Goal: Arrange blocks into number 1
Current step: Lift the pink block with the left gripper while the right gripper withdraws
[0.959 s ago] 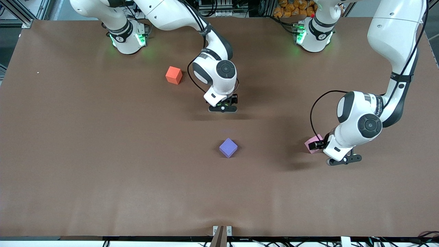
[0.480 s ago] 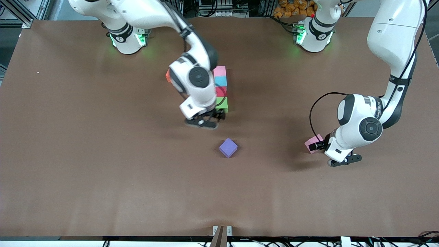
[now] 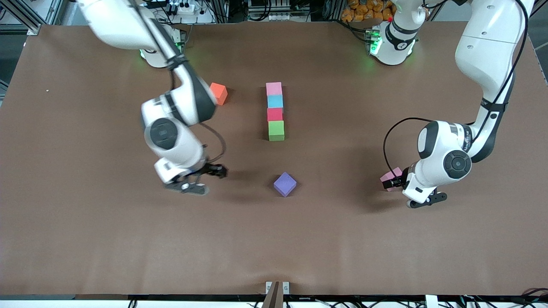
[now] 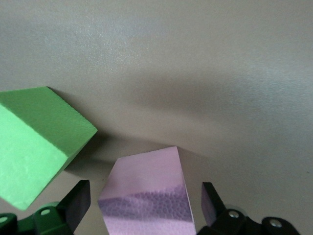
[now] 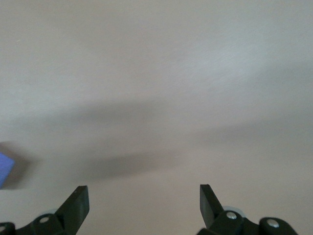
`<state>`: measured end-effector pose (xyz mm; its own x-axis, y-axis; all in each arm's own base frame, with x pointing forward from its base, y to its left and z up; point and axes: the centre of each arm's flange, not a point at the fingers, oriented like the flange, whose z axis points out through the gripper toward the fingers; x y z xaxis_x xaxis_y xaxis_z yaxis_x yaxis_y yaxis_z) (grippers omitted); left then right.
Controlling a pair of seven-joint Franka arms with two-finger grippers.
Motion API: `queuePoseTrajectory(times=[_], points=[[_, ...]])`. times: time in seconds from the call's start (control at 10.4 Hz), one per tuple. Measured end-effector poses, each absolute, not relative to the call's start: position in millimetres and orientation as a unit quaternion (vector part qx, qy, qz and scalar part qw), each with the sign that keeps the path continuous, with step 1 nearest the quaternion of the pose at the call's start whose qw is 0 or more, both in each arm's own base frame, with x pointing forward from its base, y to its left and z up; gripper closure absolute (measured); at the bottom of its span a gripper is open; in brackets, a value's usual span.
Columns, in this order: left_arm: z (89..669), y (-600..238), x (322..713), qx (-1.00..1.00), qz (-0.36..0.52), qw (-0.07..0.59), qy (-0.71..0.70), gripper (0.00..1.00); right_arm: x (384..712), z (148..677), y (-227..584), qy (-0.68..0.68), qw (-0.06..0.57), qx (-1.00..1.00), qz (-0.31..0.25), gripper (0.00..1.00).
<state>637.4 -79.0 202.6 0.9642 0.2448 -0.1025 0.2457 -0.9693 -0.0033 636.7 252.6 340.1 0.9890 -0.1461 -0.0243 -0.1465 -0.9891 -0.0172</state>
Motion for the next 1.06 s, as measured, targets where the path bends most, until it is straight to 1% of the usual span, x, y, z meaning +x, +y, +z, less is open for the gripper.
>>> queuePoseTrajectory(times=[0.19, 0.29, 0.48, 0.67, 0.86, 1.06], points=[[196.9, -80.5, 636.7, 0.992, -0.053, 0.006, 0.118, 0.31, 654.0, 363.2, 184.5, 0.044, 0.007, -0.999, 0.012, 0.00], [197.5, -82.0, 636.8, 0.993, -0.053, 0.007, 0.106, 0.37, 658.5, 378.5, 153.0, 0.030, 0.007, -0.999, 0.010, 0.00], [198.2, -90.3, 635.8, 0.995, -0.052, 0.009, 0.084, 0.38, 656.5, 409.8, 91.8, -0.016, 0.006, -1.000, 0.023, 0.00], [205.7, -112.7, 634.9, 0.997, -0.048, 0.019, 0.060, 0.39, 639.9, 442.5, 48.8, -0.068, 0.008, -0.997, 0.026, 0.00], [230.5, -160.6, 628.9, 0.998, -0.042, 0.034, 0.024, 0.39, 613.6, 475.7, 30.1, -0.082, 0.008, -0.996, 0.020, 0.00], [262.1, -228.2, 611.5, 0.998, -0.030, 0.043, -0.022, 0.39, 594.0, 519.8, 15.9, -0.072, 0.006, -0.997, 0.000, 0.00]])
